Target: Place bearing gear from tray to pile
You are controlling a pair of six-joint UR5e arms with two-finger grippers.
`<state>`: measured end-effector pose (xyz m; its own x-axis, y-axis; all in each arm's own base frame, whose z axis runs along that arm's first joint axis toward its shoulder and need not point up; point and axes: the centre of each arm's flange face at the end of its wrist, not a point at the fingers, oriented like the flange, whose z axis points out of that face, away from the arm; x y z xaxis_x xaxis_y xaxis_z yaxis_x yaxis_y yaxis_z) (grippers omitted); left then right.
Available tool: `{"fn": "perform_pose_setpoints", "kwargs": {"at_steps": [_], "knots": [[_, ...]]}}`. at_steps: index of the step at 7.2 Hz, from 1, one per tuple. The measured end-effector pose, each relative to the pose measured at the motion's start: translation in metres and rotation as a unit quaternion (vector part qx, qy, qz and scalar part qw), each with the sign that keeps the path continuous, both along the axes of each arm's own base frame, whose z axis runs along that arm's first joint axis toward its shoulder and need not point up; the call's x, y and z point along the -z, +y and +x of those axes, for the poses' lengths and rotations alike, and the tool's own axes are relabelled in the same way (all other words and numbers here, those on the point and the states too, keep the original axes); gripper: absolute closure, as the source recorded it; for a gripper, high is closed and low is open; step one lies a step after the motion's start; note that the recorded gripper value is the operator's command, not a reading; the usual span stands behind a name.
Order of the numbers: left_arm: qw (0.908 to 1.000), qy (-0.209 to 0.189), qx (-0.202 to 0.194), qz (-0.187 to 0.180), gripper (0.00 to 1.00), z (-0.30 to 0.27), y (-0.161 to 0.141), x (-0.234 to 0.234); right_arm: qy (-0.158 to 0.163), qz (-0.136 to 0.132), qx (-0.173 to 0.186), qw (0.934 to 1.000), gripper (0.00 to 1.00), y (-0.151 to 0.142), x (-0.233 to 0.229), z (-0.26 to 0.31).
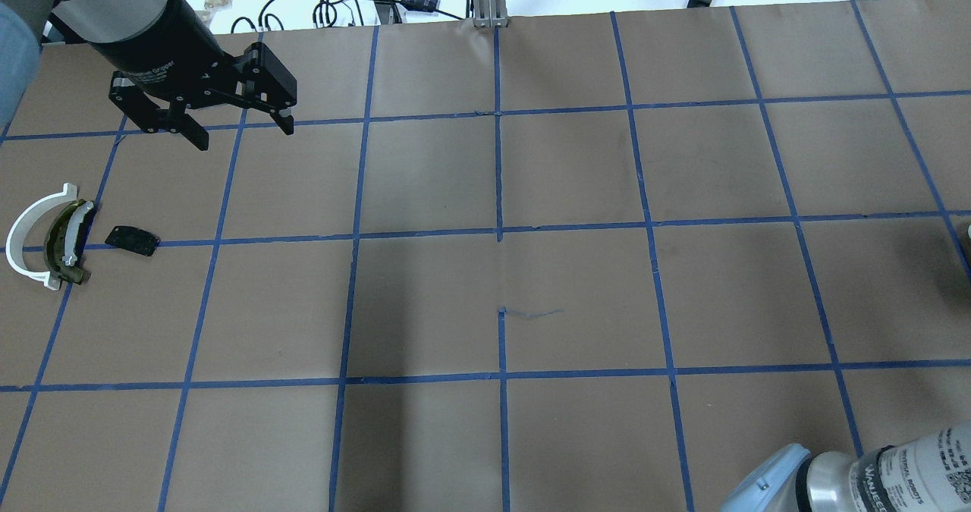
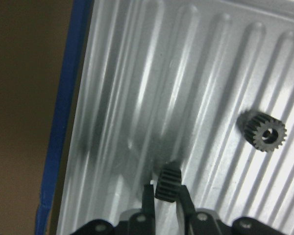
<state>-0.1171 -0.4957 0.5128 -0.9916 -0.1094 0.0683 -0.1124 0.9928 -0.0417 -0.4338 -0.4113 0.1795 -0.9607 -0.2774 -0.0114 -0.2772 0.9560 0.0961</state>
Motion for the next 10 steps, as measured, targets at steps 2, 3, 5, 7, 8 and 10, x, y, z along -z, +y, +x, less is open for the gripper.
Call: {"fn": "perform_pose_setpoints", "kwargs": {"at_steps": [2, 3, 5, 7, 8, 10], "knots": [[1.0000, 0.000, 0.000, 0.000, 0.00, 0.000, 0.000, 0.000, 0.005, -0.003, 0.000, 1.0000, 0.96, -0.002, -0.006, 0.000], [1.0000, 0.000, 0.000, 0.000, 0.00, 0.000, 0.000, 0.000, 0.013, -0.008, 0.000, 0.9999, 0.96, -0.006, -0.016, 0.002], [1.0000, 0.000, 0.000, -0.001, 0.00, 0.000, 0.001, -0.001, 0.031, -0.019, -0.005, 0.9993, 0.97, -0.028, -0.056, 0.035], [1.0000, 0.000, 0.000, -0.001, 0.00, 0.000, 0.001, -0.001, 0.024, -0.021, 0.007, 0.9994, 0.97, -0.067, -0.100, 0.123], [1.0000, 0.000, 0.000, -0.001, 0.00, 0.000, 0.001, -0.001, 0.019, -0.020, 0.024, 0.9993, 0.97, -0.087, -0.118, 0.181], [1.0000, 0.000, 0.000, -0.001, 0.00, 0.001, 0.001, -0.001, 0.010, -0.006, 0.067, 0.9977, 0.97, -0.113, -0.137, 0.303]]}}
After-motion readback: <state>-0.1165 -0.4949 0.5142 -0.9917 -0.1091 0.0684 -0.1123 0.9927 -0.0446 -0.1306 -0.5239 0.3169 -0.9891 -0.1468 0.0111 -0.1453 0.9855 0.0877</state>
